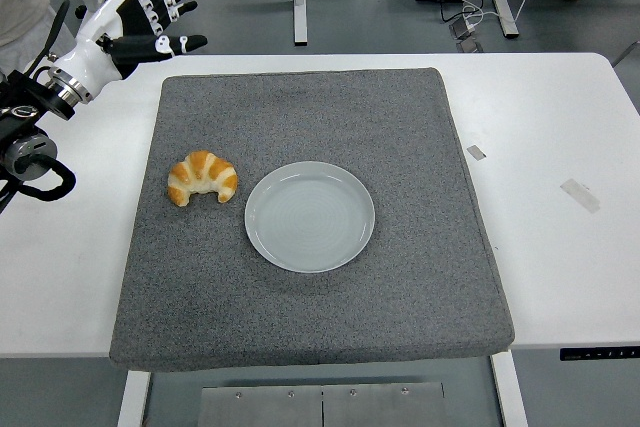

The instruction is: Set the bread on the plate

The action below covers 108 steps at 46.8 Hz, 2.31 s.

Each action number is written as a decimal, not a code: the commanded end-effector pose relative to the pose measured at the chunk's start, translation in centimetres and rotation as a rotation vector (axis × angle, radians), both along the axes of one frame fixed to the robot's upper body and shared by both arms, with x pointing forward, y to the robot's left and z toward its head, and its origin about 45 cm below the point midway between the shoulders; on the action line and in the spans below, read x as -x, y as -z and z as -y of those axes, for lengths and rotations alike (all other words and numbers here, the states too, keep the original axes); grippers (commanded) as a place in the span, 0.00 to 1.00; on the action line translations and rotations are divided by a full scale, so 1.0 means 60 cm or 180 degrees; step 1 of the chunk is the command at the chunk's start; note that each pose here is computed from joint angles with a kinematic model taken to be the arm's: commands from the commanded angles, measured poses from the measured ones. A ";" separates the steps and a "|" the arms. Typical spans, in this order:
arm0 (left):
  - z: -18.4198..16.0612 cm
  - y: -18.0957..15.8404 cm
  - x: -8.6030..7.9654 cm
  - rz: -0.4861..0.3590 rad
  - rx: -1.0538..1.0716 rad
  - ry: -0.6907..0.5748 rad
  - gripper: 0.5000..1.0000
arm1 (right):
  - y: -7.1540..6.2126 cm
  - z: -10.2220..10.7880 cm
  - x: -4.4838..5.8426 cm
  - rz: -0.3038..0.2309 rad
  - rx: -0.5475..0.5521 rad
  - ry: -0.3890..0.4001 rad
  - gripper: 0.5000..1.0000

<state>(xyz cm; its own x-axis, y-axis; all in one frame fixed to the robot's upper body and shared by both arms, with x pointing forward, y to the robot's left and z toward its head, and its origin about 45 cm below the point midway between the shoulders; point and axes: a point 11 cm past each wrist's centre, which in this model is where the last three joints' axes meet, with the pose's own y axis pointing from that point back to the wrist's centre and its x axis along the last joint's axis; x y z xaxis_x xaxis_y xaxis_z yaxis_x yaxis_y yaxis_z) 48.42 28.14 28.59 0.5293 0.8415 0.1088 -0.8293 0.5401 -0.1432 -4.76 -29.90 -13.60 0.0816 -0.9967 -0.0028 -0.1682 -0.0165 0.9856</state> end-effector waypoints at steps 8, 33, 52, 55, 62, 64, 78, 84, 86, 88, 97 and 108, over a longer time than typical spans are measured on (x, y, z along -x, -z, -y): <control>-0.015 -0.022 0.015 0.0072 -0.0552 0.0303 0.96 | 0.000 -0.001 0.000 0.0000 -0.0004 0.0001 1.00; -0.035 -0.014 0.058 0.0159 -0.2451 0.1082 0.96 | 0.000 -0.002 -0.002 0.0005 -0.0013 0.0000 1.00; -0.035 0.005 0.059 0.0332 -0.3021 0.1185 0.96 | 0.000 -0.005 -0.002 0.0006 -0.0028 0.0001 1.00; -0.034 0.005 0.058 0.0366 -0.3075 0.1188 0.95 | 0.000 -0.005 -0.002 0.0007 -0.0027 0.0006 1.00; -0.028 0.014 0.059 0.0442 -0.3266 0.1260 0.95 | 0.000 -0.005 -0.002 0.0007 -0.0027 0.0006 1.00; -0.016 0.021 0.059 0.0490 -0.3295 0.1299 0.95 | 0.000 -0.005 -0.002 0.0007 -0.0027 0.0006 1.00; 0.034 0.060 0.062 0.0792 -0.3511 0.1411 0.94 | 0.000 -0.005 -0.002 0.0007 -0.0027 0.0006 1.00; 0.040 0.076 0.066 0.0798 -0.3550 0.1453 0.94 | 0.000 -0.005 -0.002 0.0007 -0.0027 0.0006 1.00; 0.040 0.078 0.067 0.0796 -0.3550 0.1458 0.94 | 0.000 -0.005 -0.002 0.0007 -0.0027 0.0006 1.00; 0.039 0.081 0.068 0.0791 -0.3555 0.1454 0.94 | 0.000 -0.005 0.000 0.0003 -0.0027 0.0007 1.00; 0.040 0.095 0.071 0.0799 -0.3619 0.1473 0.94 | 0.000 -0.005 0.000 0.0003 -0.0027 0.0007 1.00; 0.031 0.104 0.072 0.0838 -0.3711 0.1439 0.92 | 0.000 -0.005 0.001 -0.0003 -0.0028 0.0004 1.00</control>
<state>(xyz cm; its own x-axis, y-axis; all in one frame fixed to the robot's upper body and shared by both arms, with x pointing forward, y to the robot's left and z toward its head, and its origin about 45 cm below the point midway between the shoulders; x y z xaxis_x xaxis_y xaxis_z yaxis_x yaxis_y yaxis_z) 44.07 26.22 22.35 0.5957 -0.0720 0.7999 -0.5553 0.6826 0.4751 -4.82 -29.61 -13.59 0.0791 -0.9968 -0.0114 -0.1675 -0.0245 0.9856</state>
